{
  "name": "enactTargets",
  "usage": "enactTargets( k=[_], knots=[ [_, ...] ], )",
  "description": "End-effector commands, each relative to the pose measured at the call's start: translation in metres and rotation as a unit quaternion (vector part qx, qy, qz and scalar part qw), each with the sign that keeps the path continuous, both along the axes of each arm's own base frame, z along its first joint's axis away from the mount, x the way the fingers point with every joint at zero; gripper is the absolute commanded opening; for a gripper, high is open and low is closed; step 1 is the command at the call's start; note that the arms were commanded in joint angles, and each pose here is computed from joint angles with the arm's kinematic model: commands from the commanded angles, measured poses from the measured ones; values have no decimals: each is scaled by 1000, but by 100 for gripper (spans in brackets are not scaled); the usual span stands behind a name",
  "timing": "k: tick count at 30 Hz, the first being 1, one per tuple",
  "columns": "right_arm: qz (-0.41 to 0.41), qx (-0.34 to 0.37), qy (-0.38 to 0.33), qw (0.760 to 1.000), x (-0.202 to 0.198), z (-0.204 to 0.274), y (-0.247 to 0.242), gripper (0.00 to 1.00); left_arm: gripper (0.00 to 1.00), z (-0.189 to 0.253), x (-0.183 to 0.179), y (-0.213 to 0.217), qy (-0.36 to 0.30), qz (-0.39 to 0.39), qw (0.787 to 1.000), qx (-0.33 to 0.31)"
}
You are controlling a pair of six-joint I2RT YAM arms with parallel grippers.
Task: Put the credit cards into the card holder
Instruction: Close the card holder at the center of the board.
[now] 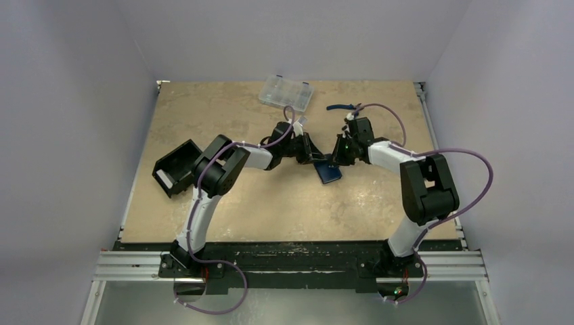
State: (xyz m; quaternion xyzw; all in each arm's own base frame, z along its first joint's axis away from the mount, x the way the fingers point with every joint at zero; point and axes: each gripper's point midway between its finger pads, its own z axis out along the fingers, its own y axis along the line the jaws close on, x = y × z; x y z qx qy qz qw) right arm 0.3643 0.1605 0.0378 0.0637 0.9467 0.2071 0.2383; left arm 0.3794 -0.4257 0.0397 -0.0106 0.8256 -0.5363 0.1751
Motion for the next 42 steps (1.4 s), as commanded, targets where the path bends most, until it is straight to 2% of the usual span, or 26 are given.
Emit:
enactTargets(
  k=[1,4,7,10,11,15,19,23,26,33,42],
  knots=[
    [-52,-10,21,998,-22,-20,-12,4,0,-38,-13,17,43,17,997,56],
    [-66,42,-13,997,-20,-12,-1,5,0,-35,-13,15,41,14,998,52],
    [-59,59,-22,996,-12,-1,4,12,0,-32,-13,12,38,5,998,47],
    [-8,12,-64,998,8,30,0,24,0,-27,-12,10,36,-7,998,44],
    [13,-16,-73,997,10,37,-6,25,0,-28,-13,9,37,-15,998,47],
    [86,-90,-113,986,7,59,-18,37,0,-33,-15,9,42,-22,998,51],
    [127,-119,-118,978,-5,59,-15,45,0,-38,-16,9,48,-23,997,54],
    [144,-160,-127,968,-12,56,-11,45,0,-39,-15,9,46,-25,997,59],
    [147,-180,-136,963,-13,57,-8,39,0,-39,-13,10,44,-25,997,63],
    [163,-211,-113,957,-13,37,-2,35,0,-41,-14,11,45,-24,997,64],
    [158,-215,-112,957,-9,29,0,36,0,-42,-16,13,44,-25,997,65]
  ],
)
